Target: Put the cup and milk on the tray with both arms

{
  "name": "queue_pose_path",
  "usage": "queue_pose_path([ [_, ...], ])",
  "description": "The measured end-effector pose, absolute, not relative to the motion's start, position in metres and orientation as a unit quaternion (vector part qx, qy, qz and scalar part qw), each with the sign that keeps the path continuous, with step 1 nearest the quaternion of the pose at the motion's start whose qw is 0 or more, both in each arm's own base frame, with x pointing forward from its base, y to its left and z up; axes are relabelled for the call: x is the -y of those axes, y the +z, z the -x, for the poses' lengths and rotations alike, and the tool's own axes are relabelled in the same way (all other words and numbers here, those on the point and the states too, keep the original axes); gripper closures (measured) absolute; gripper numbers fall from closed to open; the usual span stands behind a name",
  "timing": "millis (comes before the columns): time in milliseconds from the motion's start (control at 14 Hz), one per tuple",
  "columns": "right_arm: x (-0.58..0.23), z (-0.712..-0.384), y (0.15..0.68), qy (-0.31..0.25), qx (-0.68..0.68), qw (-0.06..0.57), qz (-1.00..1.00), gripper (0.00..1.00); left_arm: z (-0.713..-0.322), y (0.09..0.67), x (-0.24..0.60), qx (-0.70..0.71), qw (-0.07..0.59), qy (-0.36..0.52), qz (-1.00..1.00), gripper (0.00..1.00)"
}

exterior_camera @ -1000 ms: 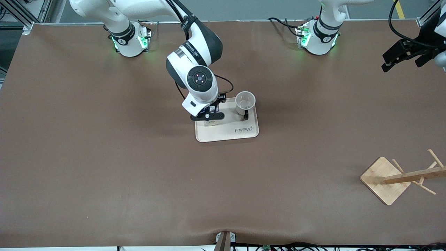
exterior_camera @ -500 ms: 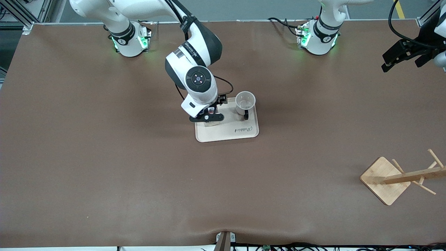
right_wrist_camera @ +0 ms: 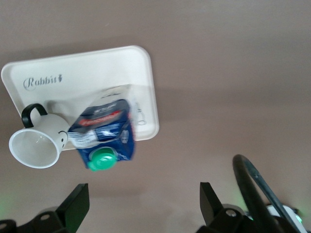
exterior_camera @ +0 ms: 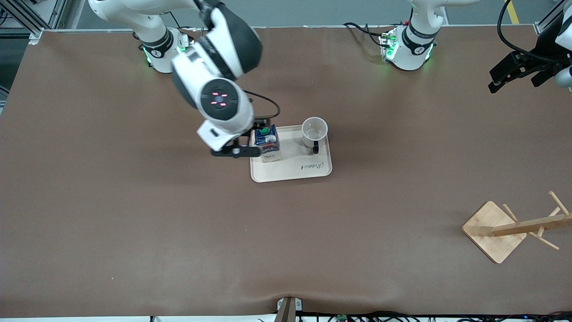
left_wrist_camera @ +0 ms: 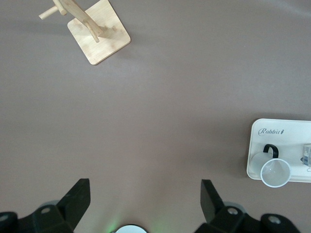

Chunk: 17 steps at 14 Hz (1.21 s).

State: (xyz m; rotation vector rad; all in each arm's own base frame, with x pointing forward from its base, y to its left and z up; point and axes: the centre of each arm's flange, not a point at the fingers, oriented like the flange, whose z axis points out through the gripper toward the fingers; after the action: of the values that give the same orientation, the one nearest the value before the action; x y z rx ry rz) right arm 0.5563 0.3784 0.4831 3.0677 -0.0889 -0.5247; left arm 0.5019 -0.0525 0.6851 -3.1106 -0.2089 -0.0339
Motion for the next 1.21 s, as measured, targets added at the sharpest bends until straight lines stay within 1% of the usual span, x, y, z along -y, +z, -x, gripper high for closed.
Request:
queue_pose_path([
  [143, -0.326, -0.578, 0.531, -0.149, 0.063, 0.005, -0.987, 0.0, -0.504, 0.682, 0.053, 0.067, 0.012, -0.008, 0.998, 0.0],
  [286, -0.265, -0.589, 0.588, -0.098, 0.095, 0.005, -0.991, 0.0, -0.505, 0.681, 0.053, 0.067, 0.012, -0.006, 0.998, 0.0],
  [429, -0.211, -0.585, 0.638, -0.052, 0.101, 0.016, -0.993, 0.0, -0.505, 0.68, 0.053, 0.066, 0.012, -0.006, 0.998, 0.0],
  [571, -0.169, -0.582, 0.666, -0.031, 0.095, 0.016, -0.995, 0.0, -0.506, 0.68, 0.054, 0.066, 0.012, -0.007, 0.998, 0.0],
  [857, -0.064, -0.582, 0.674, -0.04, 0.076, 0.011, -0.996, 0.0, -0.507, 0.68, 0.055, 0.064, 0.012, -0.009, 0.998, 0.0],
  [1071, 0.0, -0.568, 0.672, -0.052, 0.091, 0.005, -0.994, 0.0, -0.507, 0.679, 0.057, 0.063, 0.012, -0.008, 0.998, 0.0],
  [1214, 0.027, -0.559, 0.674, -0.043, 0.101, 0.001, -0.994, 0.0, -0.507, 0.679, 0.06, 0.06, 0.012, -0.008, 0.998, 0.0],
])
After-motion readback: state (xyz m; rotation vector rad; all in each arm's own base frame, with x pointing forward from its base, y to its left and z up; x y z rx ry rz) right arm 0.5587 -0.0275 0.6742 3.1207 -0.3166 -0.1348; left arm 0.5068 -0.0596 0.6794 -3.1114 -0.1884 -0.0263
